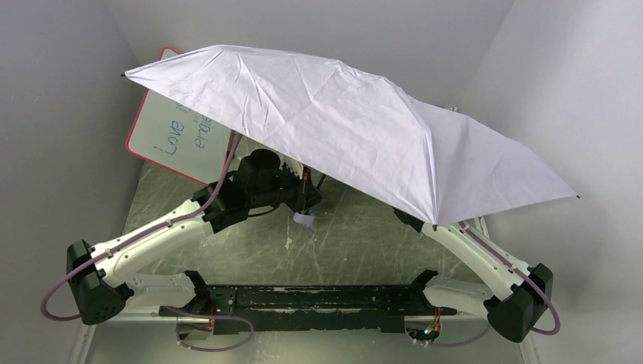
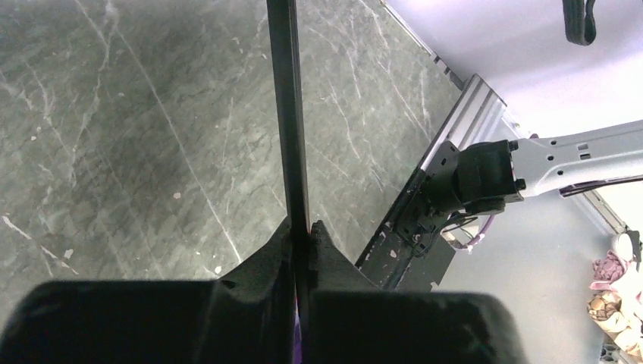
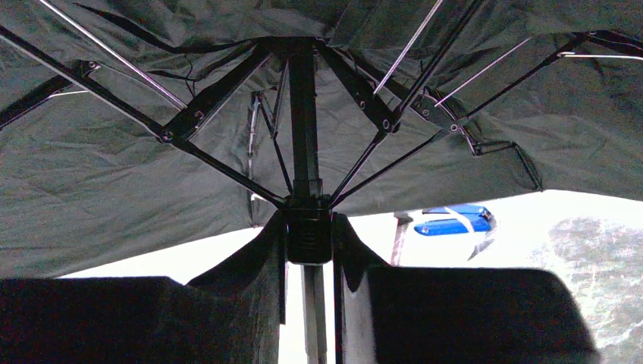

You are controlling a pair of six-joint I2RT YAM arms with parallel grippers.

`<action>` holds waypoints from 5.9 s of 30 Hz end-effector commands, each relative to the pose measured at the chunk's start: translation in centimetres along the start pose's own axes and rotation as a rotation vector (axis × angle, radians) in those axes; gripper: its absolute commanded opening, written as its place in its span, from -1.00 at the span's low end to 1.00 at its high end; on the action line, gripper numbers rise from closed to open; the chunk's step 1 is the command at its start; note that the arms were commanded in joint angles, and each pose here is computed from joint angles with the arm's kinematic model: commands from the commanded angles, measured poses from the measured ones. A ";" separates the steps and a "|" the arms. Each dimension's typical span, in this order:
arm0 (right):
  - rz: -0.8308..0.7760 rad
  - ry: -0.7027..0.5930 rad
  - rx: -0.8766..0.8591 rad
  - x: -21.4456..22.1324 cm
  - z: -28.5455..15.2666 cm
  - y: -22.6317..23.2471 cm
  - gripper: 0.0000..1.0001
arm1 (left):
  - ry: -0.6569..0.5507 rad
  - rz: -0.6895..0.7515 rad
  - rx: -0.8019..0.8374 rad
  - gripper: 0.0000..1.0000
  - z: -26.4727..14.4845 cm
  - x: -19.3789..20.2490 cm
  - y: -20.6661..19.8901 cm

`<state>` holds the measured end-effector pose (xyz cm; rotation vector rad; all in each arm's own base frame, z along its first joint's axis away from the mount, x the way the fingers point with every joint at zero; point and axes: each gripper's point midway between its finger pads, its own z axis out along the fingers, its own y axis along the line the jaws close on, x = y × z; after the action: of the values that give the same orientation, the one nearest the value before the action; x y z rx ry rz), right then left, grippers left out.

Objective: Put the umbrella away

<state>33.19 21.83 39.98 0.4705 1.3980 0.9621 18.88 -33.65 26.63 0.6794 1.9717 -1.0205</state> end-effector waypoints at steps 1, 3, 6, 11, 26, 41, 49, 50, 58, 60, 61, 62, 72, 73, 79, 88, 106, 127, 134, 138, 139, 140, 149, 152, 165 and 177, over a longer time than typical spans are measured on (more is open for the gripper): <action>0.105 -0.008 -0.093 -1.9 -0.9 3.6 -1.00 | -0.062 0.045 0.019 -0.90 -0.9 -3.1 -1.6; 0.137 0.006 -0.095 -1.9 -1.2 4.0 -1.00 | -0.088 0.046 -0.010 -0.91 -1.4 -4.5 -1.5; 0.204 0.042 -0.112 -1.7 -1.7 5.5 -1.00 | -0.139 0.049 -0.034 -0.91 -2.5 -7.1 -2.0; 0.265 0.134 -0.116 0.6 -2.2 7.7 -1.00 | -0.200 0.025 -0.029 -0.90 -3.9 -11.0 -3.6; 0.417 0.277 0.075 6.4 -5.2 7.1 -1.00 | -0.192 -0.011 -0.087 -0.90 -6.4 -14.2 -4.5; 0.386 0.227 0.273 9.9 -6.1 -0.8 -1.00 | 0.101 -0.024 -0.271 -0.91 -2.9 -5.5 0.8; 0.231 0.294 0.335 14.4 -7.5 -6.6 -0.98 | 0.070 -0.052 -0.287 -0.90 0.5 -2.1 3.2; 0.222 0.290 0.339 14.5 -7.7 -7.2 -0.91 | 0.061 -0.058 -0.285 -0.90 0.6 -1.9 3.3; 0.167 0.289 0.291 14.6 -8.6 -8.9 0.02 | 0.033 -0.078 -0.276 -0.90 1.1 0.4 4.3; 0.138 0.286 0.301 14.4 -8.7 -9.4 0.20 | 0.029 -0.079 -0.280 -0.91 1.3 0.8 4.6; 0.122 0.285 0.307 14.3 -8.8 -9.7 0.30 | 0.029 -0.080 -0.285 -0.91 1.5 1.0 4.8; 0.111 0.282 0.311 14.1 -8.9 -9.9 0.38 | 0.026 -0.081 -0.292 -0.91 1.6 1.1 5.0; 0.010 0.259 0.374 12.5 -10.6 -12.8 0.54 | 0.070 -0.089 -0.336 -0.91 4.1 4.0 7.0; 0.006 0.255 0.368 12.2 -10.8 -12.8 0.55 | 0.077 -0.092 -0.334 -0.90 4.3 4.3 7.1; 0.009 0.192 0.422 10.6 -10.6 -14.2 0.72 | 0.098 -0.096 -0.333 -0.90 4.8 5.3 7.4; 0.135 0.283 0.373 10.8 -6.0 -15.1 0.96 | 0.115 -0.086 -0.318 -0.91 5.0 6.1 7.4; 0.118 0.253 0.400 12.8 -3.4 -17.9 0.70 | 0.202 -0.083 -0.282 -0.90 6.9 9.6 8.0; -0.040 0.415 0.390 16.9 -5.8 -22.3 0.40 | 0.266 -0.164 -0.322 -0.91 10.6 14.0 11.5; -0.089 0.496 0.319 16.5 -8.8 -21.3 0.59 | 0.293 -0.156 -0.331 -0.90 11.9 15.0 12.8; -0.121 0.531 0.297 16.0 -10.6 -20.9 0.58 | 0.316 -0.149 -0.353 -0.65 11.7 16.2 13.5; -0.128 0.531 0.288 15.7 -10.9 -20.6 0.57 | 0.323 -0.149 -0.357 -0.57 11.6 16.5 13.7; -0.139 0.527 0.282 15.3 -11.1 -20.5 0.57 | 0.319 -0.148 -0.352 -0.47 11.7 16.6 13.6; -0.264 0.533 0.228 12.0 -11.8 -17.6 0.53 | 0.280 -0.136 -0.341 0.12 10.9 15.5 13.2; -0.309 0.544 0.166 10.8 -12.1 -15.7 0.49 | 0.257 -0.121 -0.341 0.22 10.1 14.4 12.8; -0.401 0.417 -0.278 1.4 -10.0 1.2 -0.39 | 0.296 -0.114 -0.340 -0.29 8.4 16.3 13.0; -0.492 0.241 -0.135 -5.9 -0.8 5.9 -1.00 | 0.316 -0.130 -0.311 -0.83 9.2 17.4 12.9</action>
<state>28.05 21.94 48.28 -0.1645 1.5019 0.8474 22.54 -32.29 3.46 0.5616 2.4276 -0.6467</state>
